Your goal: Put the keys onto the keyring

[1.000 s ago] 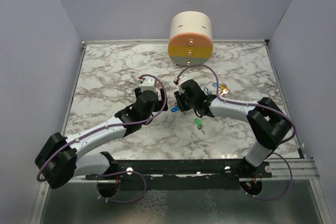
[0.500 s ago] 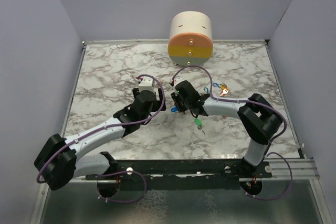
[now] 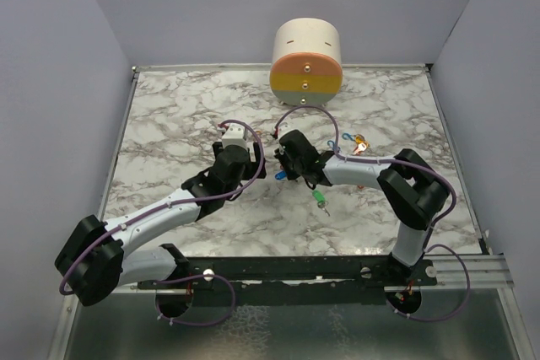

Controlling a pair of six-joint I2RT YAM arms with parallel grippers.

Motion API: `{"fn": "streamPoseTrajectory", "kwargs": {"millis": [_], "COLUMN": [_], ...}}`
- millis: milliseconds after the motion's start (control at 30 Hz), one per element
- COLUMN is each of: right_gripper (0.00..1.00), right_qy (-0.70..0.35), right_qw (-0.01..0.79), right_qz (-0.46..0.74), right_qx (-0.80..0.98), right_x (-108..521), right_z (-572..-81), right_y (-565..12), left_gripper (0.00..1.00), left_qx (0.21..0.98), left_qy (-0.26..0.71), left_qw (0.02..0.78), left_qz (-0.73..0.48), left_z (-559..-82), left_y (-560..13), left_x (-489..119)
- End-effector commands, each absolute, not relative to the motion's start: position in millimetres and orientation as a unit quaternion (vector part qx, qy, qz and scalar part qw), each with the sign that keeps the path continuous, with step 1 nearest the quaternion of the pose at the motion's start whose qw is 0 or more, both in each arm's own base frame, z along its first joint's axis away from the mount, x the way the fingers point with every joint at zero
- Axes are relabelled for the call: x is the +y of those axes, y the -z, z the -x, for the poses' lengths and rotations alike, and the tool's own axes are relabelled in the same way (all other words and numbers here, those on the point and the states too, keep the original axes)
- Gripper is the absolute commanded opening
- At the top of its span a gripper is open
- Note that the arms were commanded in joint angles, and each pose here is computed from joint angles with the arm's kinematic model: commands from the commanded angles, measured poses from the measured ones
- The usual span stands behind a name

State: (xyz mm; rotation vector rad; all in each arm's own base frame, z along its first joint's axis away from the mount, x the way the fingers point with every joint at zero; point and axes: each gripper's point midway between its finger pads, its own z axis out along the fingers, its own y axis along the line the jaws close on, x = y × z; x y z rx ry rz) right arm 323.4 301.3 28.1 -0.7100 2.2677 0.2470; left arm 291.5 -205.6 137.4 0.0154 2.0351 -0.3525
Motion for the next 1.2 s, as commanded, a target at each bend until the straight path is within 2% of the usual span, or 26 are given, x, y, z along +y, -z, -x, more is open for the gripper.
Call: {"fn": "streamPoseTrajectory", "kwargs": {"millis": [0, 200, 633, 933, 1167], "right_gripper": [0.10, 0.01, 0.01, 0.01, 0.01], "right_qy": [-0.078, -0.080, -0.091, -0.056, -0.021], "right_qw": [0.375, 0.401, 0.485, 0.501, 0.490], "right_qz": [0.275, 0.273, 0.246, 0.214, 0.186], "right_qx": [0.882, 0.871, 0.834, 0.837, 0.852], "right_x": [301.9, 303.3, 289.0, 272.5, 258.1], "right_z": [-327.5, -328.2, -327.0, -333.2, -354.4], "right_y": [-29.6, -51.3, -134.3, -140.8, -124.4], "left_gripper": [0.81, 0.81, 0.81, 0.81, 0.81], "left_qx": [0.838, 0.838, 0.837, 0.837, 0.837], "left_qy": [0.164, 0.165, 0.167, 0.166, 0.166], "left_qw": [0.520, 0.521, 0.521, 0.522, 0.521], "left_qz": [-0.002, -0.001, 0.004, 0.004, 0.004], "left_z": [-291.9, -292.4, -291.7, -291.0, -290.6], "left_y": [-144.2, -145.5, -147.3, -148.0, -146.6], "left_x": [-206.6, -206.3, -204.7, -203.8, -203.2]}}
